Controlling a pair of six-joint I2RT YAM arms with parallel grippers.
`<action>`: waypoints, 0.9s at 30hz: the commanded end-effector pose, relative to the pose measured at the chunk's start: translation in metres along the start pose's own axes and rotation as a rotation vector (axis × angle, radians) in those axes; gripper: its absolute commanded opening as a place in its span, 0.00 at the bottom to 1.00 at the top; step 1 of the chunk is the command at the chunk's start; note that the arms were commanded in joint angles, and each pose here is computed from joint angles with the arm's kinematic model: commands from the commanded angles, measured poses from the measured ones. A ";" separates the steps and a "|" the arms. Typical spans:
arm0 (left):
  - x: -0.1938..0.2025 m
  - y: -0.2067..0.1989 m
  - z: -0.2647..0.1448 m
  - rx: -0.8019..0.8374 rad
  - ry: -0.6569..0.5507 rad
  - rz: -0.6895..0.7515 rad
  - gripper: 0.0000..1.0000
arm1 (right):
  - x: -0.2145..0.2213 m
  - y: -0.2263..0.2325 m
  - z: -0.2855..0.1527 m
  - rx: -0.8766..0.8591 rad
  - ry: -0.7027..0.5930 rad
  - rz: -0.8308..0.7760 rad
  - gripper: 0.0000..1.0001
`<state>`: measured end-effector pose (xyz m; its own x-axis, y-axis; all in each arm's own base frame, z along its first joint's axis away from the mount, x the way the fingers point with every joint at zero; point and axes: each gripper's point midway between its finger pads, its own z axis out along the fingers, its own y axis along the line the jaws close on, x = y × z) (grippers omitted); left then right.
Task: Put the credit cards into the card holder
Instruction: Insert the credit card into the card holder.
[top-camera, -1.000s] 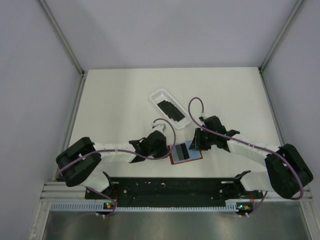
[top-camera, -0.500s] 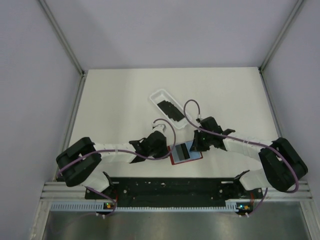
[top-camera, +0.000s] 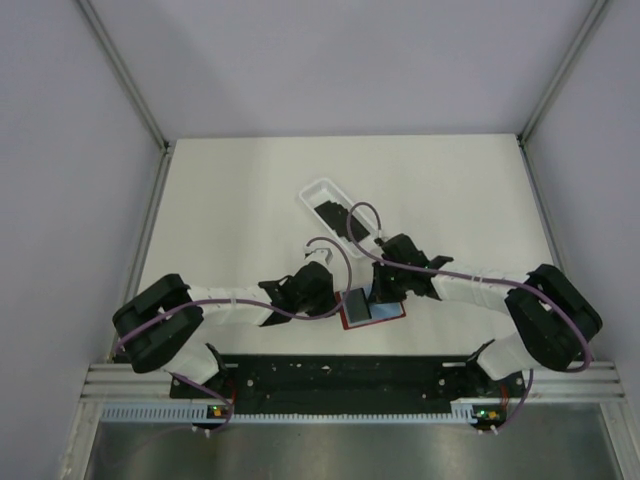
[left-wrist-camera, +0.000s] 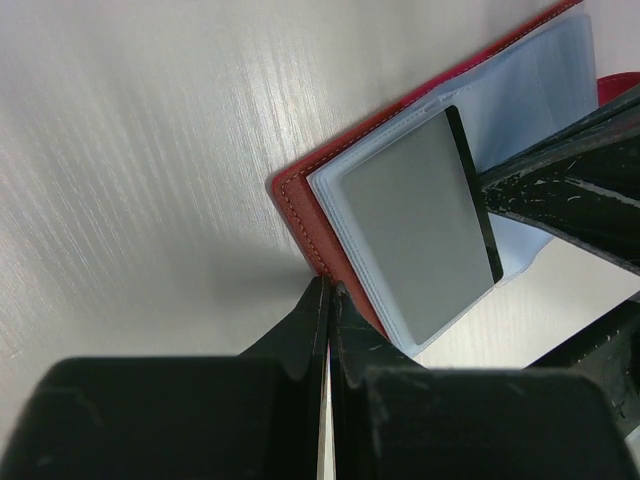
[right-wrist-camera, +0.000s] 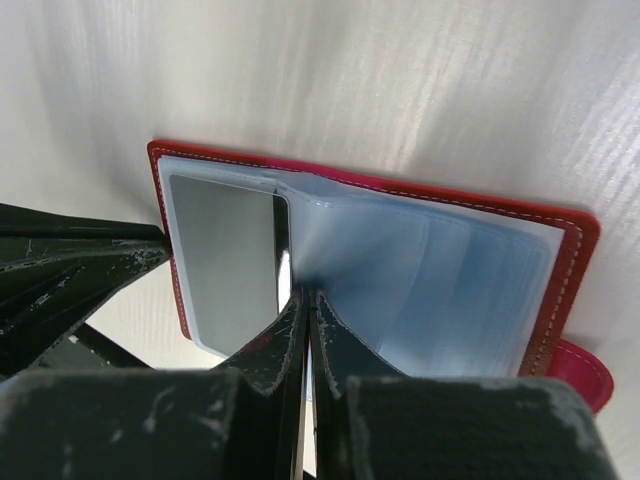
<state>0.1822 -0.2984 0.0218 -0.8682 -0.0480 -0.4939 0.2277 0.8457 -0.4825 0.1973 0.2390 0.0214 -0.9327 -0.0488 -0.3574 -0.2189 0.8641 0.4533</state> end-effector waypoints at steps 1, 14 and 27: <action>0.005 -0.004 0.003 0.015 0.013 0.009 0.00 | -0.002 0.020 0.006 -0.028 0.003 -0.040 0.00; 0.005 -0.002 0.001 0.009 0.004 0.009 0.00 | -0.023 0.022 -0.022 0.049 -0.109 -0.112 0.12; 0.005 -0.002 0.001 0.006 0.005 0.009 0.00 | -0.047 -0.023 -0.083 0.340 -0.255 -0.176 0.65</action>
<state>0.1799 -0.3002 0.0219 -0.8687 -0.0446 -0.4934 0.2320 0.8433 -0.4847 0.2196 0.2045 0.0939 -0.7907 -0.0789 -0.6071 -0.2621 0.9398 0.2191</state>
